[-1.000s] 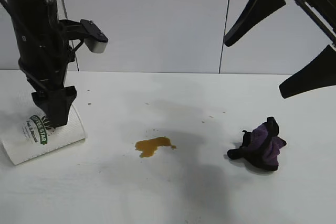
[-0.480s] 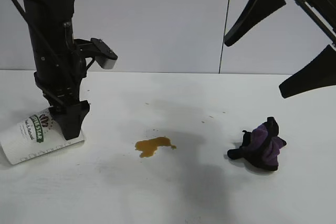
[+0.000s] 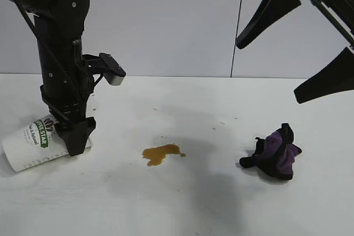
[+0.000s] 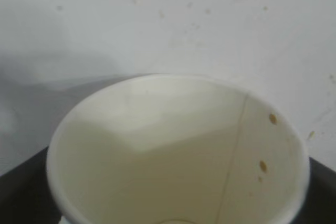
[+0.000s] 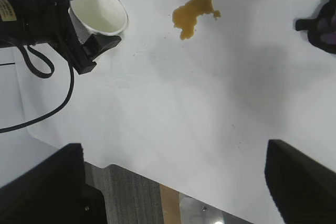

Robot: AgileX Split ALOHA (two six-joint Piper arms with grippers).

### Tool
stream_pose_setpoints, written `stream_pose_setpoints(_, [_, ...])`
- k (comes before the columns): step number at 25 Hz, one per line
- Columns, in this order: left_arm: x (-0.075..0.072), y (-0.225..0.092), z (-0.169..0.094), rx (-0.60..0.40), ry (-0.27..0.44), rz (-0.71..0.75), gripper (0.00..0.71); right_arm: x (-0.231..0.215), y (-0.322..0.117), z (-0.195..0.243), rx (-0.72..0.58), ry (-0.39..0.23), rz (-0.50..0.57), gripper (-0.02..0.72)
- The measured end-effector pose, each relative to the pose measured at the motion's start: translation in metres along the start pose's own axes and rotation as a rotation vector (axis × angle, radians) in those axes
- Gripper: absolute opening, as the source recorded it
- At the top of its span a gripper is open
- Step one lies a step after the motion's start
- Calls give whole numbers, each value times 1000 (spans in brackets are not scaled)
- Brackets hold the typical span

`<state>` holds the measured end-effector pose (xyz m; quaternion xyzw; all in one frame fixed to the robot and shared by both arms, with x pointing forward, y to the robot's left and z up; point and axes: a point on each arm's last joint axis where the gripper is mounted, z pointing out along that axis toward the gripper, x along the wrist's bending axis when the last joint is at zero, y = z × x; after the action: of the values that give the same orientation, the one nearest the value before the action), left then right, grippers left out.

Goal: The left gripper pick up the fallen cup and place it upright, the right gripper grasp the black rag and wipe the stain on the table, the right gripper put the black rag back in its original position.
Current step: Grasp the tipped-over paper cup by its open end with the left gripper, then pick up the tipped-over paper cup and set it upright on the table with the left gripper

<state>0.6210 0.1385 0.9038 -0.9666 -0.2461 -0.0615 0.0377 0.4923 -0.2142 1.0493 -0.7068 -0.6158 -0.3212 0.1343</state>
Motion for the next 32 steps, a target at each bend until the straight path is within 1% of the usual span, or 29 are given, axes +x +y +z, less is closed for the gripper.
stream_pose_setpoints(3, [1, 1, 0, -10, 6, 0, 650, 0, 0, 0, 0, 0, 0, 639])
stream_pose_setpoints(7, [0, 1, -1, -12, 4, -11, 572, 0, 0, 0, 0, 0, 0, 639])
stream_pose_setpoints(11, [0, 0, -4, -9, 2, -15, 545, 0, 0, 0, -2, 0, 0, 639])
stream_pose_setpoints(13, [1, -1, -11, -11, 5, -18, 542, 0, 0, 0, -2, 0, 0, 639])
stream_pose_setpoints(15, [4, 0, -25, -44, 29, -24, 540, 0, 0, 0, -3, 0, 0, 639])
stream_pose_setpoints(18, [11, 1, -60, -131, 88, -48, 540, 0, 0, 0, -3, 0, 0, 639])
stream_pose_setpoints(21, [13, 0, -96, -268, 135, -114, 540, 0, 0, 0, -3, 0, 0, 639])
stream_pose_setpoints(24, [13, -1, -129, -438, 140, -205, 540, 0, 1, 0, -6, -1, 0, 639])
stream_pose_setpoints(26, [14, -3, -145, -536, 125, -260, 540, 0, 1, 0, -6, -1, 0, 639])
stream_pose_setpoints(28, [18, -6, -155, -617, 111, -320, 539, 0, 1, 0, -6, -1, 0, 639])
stream_pose_setpoints(29, [18, -9, -155, -646, 102, -346, 539, 0, 1, 0, -6, -1, 0, 639])
stream_pose_setpoints(31, [19, -15, -149, -687, 86, -388, 539, 0, 1, 0, -6, -1, 0, 639])
stream_pose_setpoints(32, [19, -17, -142, -707, 90, -401, 538, 0, 1, 0, -6, -1, 0, 639])
